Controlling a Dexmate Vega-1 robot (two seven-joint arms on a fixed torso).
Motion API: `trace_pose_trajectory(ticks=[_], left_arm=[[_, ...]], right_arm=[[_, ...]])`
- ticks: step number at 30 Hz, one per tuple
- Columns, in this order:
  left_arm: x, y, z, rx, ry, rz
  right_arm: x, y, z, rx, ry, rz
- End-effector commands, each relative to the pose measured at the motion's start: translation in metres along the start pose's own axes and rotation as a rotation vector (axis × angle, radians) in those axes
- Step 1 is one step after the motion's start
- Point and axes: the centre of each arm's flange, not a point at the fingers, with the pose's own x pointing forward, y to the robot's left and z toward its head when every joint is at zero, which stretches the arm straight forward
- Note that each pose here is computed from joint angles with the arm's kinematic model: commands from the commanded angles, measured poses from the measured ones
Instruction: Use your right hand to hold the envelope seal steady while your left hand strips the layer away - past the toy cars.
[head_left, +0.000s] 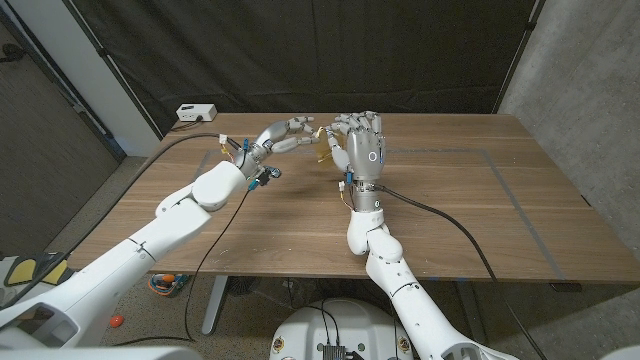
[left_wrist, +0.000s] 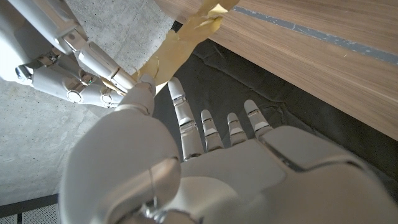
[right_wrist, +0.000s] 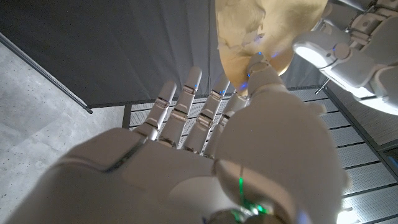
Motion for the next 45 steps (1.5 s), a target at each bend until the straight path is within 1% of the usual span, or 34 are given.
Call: trace_pose_trajectory(ticks=[1,4,7,9,14,15,19,22,27,30,32,33,34,35,40,45], left_arm=[[0.007,-0.003,0.003,0.011,-0.013,-0.022],[0.009,-0.003,0.006,0.051,-0.015,-0.052],[0.012,-0.005,0.008,0.068,-0.028,-0.060],[0.012,-0.006,0.010,0.090,-0.038,-0.049],[0.017,-0.006,0.015,0.124,-0.058,-0.122],[0.017,-0.006,0.016,0.120,-0.059,-0.120],[0.016,-0.004,0.013,0.099,-0.058,-0.052],[0.015,-0.003,0.011,0.091,-0.056,-0.025],[0.013,0.000,0.009,0.085,-0.053,-0.022],[0.010,0.003,0.006,0.063,-0.047,0.007],[0.009,0.004,0.005,0.052,-0.044,0.049],[0.009,0.004,0.005,0.052,-0.044,0.050],[0.008,0.004,0.004,0.039,-0.042,0.095],[0.008,0.005,0.004,0.042,-0.040,0.116],[0.010,0.007,0.002,0.052,-0.032,0.122],[0.014,0.013,-0.005,0.003,-0.011,0.107]], right_arm=[[0.002,0.001,-0.001,0.016,-0.001,-0.001],[0.002,0.002,-0.001,0.017,-0.002,-0.001],[0.003,0.003,0.000,0.018,-0.002,0.001],[0.003,0.004,0.000,0.018,-0.001,0.001],[0.004,0.006,0.001,0.020,0.001,0.004],[0.004,0.006,0.001,0.018,0.004,0.004],[0.005,0.006,-0.001,0.025,0.008,0.003],[0.006,0.008,-0.001,0.025,0.009,0.005],[0.007,0.010,-0.001,0.018,0.010,0.009],[0.008,0.012,-0.002,0.012,0.011,0.012],[0.008,0.014,-0.002,0.012,0.014,0.014],[0.008,0.014,-0.002,0.012,0.014,0.014],[0.008,0.015,-0.002,0.012,0.015,0.016],[0.008,0.015,-0.002,0.012,0.015,0.017],[0.009,0.017,-0.003,0.012,0.024,0.019],[0.011,0.017,-0.005,0.017,0.044,0.016]])
